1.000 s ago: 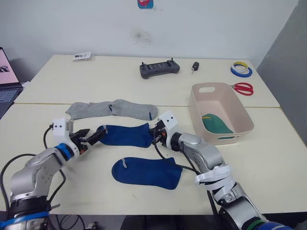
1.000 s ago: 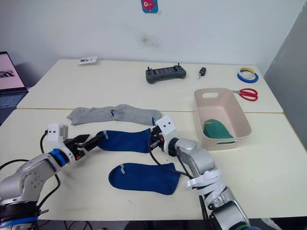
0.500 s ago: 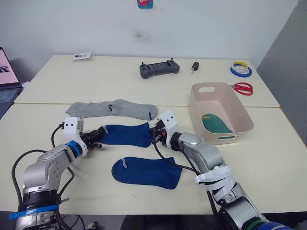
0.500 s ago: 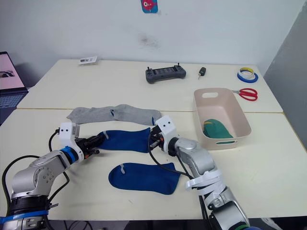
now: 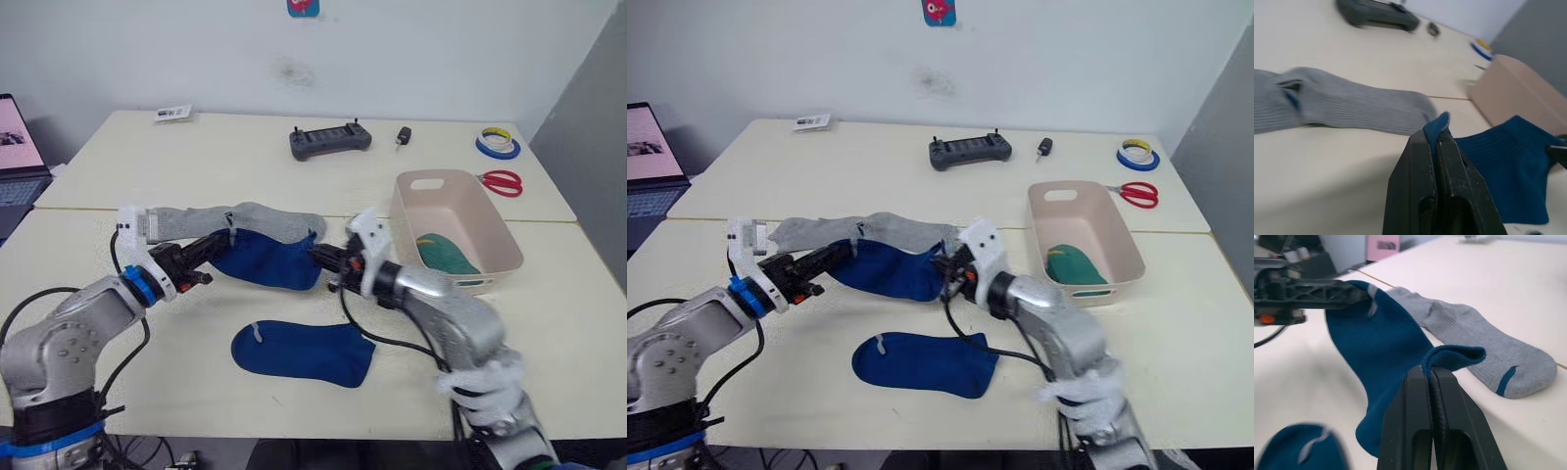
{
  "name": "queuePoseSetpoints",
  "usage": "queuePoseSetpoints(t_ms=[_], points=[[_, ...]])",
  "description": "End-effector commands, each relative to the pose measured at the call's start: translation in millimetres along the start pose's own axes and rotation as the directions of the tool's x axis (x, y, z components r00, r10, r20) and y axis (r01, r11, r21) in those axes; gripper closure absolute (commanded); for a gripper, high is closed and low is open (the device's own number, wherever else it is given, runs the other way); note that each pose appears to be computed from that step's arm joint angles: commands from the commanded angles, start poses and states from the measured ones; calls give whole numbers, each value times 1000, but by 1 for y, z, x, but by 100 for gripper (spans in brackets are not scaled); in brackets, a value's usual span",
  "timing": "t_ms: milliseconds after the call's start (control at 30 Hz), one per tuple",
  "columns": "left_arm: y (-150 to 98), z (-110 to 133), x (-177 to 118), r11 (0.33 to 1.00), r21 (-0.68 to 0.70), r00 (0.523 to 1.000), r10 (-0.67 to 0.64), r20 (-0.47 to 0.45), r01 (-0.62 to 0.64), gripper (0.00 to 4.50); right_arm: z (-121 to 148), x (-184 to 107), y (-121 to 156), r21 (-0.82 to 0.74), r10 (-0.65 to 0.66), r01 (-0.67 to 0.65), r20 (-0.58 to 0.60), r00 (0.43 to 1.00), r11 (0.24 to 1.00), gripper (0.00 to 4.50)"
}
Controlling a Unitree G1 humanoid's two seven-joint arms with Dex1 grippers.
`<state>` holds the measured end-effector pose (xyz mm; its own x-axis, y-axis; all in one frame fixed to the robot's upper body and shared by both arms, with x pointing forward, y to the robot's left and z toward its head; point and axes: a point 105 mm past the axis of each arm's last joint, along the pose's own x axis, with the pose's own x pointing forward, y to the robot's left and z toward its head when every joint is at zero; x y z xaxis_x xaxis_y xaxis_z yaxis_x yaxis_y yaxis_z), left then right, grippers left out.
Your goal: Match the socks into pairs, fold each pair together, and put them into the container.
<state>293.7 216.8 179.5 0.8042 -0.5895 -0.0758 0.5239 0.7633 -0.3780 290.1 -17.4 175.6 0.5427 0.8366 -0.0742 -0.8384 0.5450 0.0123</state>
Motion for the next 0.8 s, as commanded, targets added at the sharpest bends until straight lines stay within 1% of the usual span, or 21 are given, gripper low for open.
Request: queuePoseSetpoints(t_ms=[33, 100, 167, 267, 433, 567, 700, 800], points=[[-26, -6, -9, 995, -25, 995, -96, -35, 95, 447, 5, -32, 27, -15, 140, -140, -12, 990, 990, 450], [-33, -18, -13, 993, -56, 993, -107, -50, 104, 447, -10, -48, 37, 7, 176, -176, -78, 981, 984, 450], [-37, -31, -17, 992, -80, 993, -100, -67, 95, 447, -21, -56, 42, 27, 173, -171, -111, 979, 985, 450], [-37, -49, -24, 994, -97, 993, -65, -98, 55, 447, -34, -60, 47, 44, 151, -146, -134, 979, 988, 450], [-25, -79, -34, 994, -100, 990, 25, -142, -39, 447, -54, -63, 50, 16, 111, -110, -181, 977, 994, 450], [-28, -83, -39, 993, -111, 989, 15, -148, -32, 447, -55, -68, 48, 17, 100, -99, -180, 979, 995, 450], [-32, -76, -43, 994, -111, 990, -5, -139, -11, 447, -48, -73, 47, 54, 115, -108, -150, 982, 993, 450], [-36, -74, -45, 993, -116, 989, -30, -147, 13, 447, -46, -78, 45, 66, 110, -101, -149, 983, 993, 450]])
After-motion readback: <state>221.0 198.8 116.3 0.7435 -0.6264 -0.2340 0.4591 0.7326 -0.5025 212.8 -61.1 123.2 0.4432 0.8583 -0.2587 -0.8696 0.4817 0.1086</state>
